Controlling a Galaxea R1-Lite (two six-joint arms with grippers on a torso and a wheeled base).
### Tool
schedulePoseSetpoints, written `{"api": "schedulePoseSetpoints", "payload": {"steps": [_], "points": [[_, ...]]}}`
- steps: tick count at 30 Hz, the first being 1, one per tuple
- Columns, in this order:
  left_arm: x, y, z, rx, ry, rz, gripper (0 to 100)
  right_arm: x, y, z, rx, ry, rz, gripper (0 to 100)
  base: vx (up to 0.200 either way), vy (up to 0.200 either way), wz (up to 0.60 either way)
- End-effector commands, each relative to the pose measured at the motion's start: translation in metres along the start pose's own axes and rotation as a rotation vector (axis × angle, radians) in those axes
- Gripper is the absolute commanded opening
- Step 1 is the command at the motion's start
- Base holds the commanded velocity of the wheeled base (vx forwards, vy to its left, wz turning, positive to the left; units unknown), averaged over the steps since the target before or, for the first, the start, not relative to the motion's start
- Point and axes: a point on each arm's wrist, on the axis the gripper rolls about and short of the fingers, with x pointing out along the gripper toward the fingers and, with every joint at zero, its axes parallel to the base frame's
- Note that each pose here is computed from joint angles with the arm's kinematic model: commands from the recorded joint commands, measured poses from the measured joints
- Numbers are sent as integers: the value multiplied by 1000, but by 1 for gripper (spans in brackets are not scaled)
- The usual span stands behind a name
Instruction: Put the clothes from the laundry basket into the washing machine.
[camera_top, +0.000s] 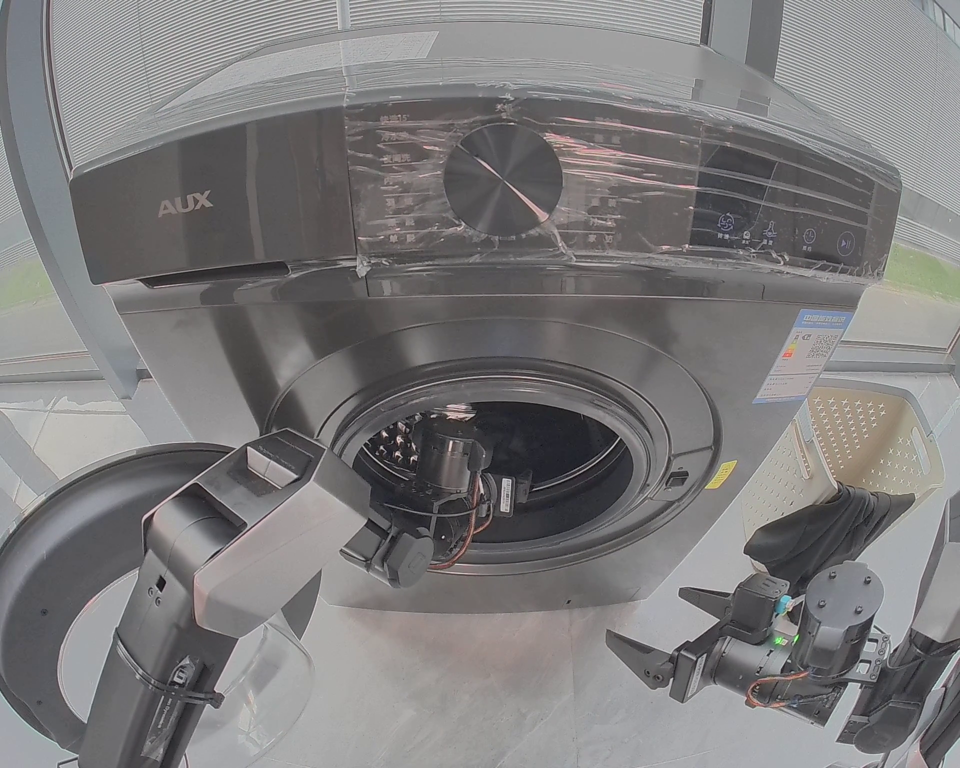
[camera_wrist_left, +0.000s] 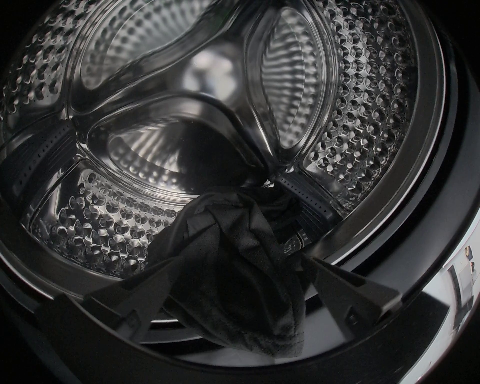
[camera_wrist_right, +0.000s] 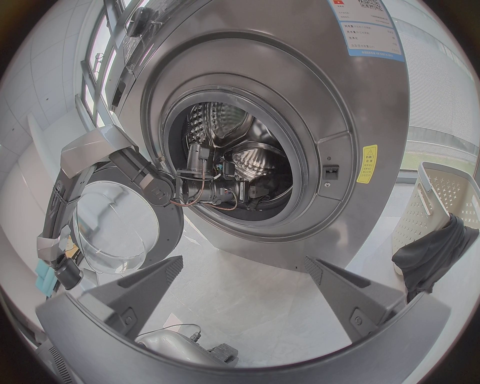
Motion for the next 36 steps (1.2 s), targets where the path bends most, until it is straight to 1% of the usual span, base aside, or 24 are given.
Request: {"api": "schedulePoseSetpoints", "payload": {"steps": [1, 6, 11, 13, 16, 18, 20, 22, 23, 25, 26, 28, 31, 35, 36], "points": [[3, 0, -10, 5, 16, 7, 0, 0, 0, 0, -1, 0, 1, 100, 0, 0, 0], [4, 0, -9, 9, 15, 4, 0, 0, 0, 0, -1, 0, 1, 100, 0, 0, 0], [5, -1, -6, 5, 0, 0, 0, 0, 0, 0, -1, 0, -1, 100, 0, 0, 0], [7, -2, 2, -10, -34, -5, 0, 0, 0, 0, 0, 0, 1, 100, 0, 0, 0], [15, -3, 19, -36, -116, -3, 0, 0, 0, 0, 0, 0, -1, 100, 0, 0, 0], [22, -3, 28, -58, -174, 2, 0, 0, 0, 0, 0, 0, -1, 100, 0, 0, 0], [27, -2, 34, -74, -213, 19, 0, 0, 0, 0, 0, 0, 1, 100, 0, 0, 0], [33, 4, 36, -81, -236, 32, 0, 0, 0, 0, 2, 1, -1, 100, 0, 0, 0], [35, 5, 37, -85, -245, 32, 0, 0, 0, 0, 2, 0, -1, 100, 0, 0, 0], [35, 4, 38, -86, -246, 33, 0, 0, 0, 0, 2, 1, -1, 100, 0, 0, 0], [39, 6, 35, -97, -245, 35, 0, -1, -1, -1, 1, 8, -4, 100, 0, 0, 0], [39, 6, 37, -104, -250, 34, 0, -2, -1, -2, 0, 11, -4, 100, 0, 0, 0], [39, 6, 36, -103, -247, 34, 0, -1, -1, -3, -2, 15, -3, 100, 0, 0, 0], [40, 6, 30, -98, -229, 37, 0, 0, -1, -4, -3, 20, -6, 100, 0, 0, 0], [39, 6, 30, -97, -229, 34, 100, 0, -1, -4, -3, 20, -6, 100, 0, 0, 0]]}}
